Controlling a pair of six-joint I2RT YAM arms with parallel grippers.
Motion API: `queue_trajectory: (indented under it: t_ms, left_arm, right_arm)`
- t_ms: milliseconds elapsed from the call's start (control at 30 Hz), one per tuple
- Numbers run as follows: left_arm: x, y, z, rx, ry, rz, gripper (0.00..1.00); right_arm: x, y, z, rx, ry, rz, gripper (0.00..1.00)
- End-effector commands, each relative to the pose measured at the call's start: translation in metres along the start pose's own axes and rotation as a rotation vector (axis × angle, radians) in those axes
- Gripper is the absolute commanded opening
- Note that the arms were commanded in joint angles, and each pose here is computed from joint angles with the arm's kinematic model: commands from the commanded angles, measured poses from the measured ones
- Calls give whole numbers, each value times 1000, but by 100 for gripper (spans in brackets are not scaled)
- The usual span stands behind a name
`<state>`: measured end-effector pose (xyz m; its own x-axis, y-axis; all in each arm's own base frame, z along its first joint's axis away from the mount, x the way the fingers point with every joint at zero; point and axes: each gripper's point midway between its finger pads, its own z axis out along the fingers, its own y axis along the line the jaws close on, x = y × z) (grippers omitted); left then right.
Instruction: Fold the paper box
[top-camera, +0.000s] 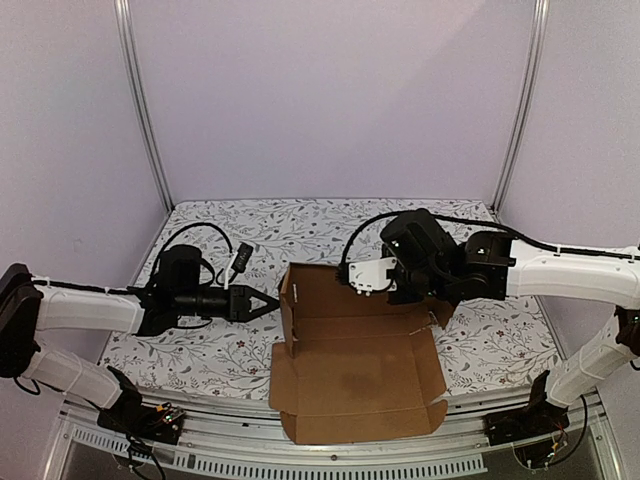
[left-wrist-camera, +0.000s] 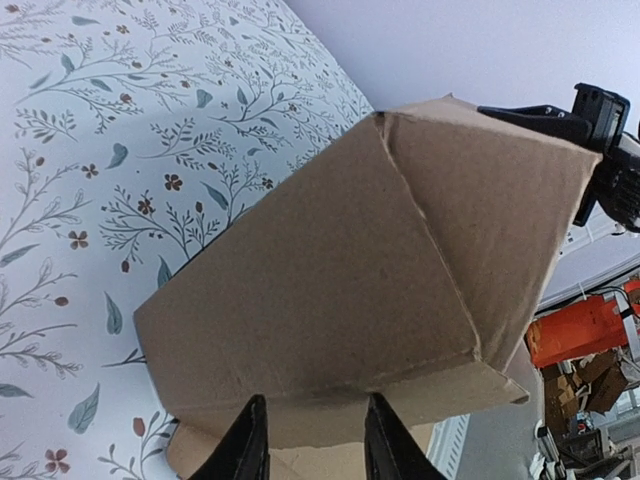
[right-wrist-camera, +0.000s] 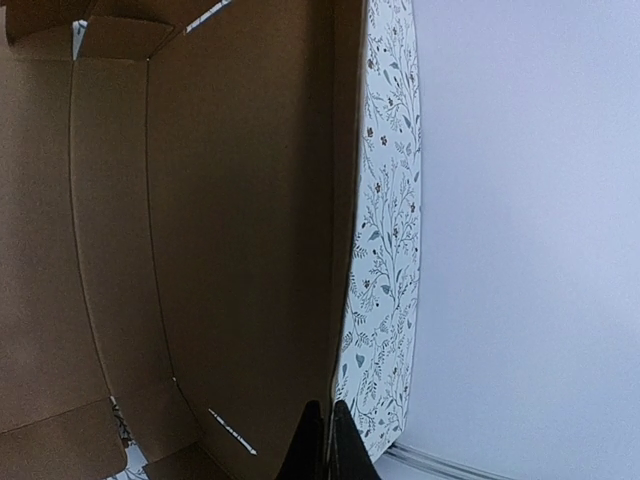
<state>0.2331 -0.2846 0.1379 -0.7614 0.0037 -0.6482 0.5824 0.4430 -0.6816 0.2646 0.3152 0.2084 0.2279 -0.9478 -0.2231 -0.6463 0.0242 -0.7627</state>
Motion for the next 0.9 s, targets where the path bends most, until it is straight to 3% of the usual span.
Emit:
queue_trajectory:
  t_ms: [0, 533, 867]
  left_arm:
    - [8, -14, -2, 58, 9, 47, 33]
    - [13, -23, -10, 129, -14, 74, 38]
    - [5, -27, -21, 143, -85, 85, 37]
  right_arm:
    - [-1, 19, -3, -51, -15, -42, 0]
    - [-8, 19, -20, -87, -98, -30, 0]
    - [-3, 16, -23, -75, -82, -25, 0]
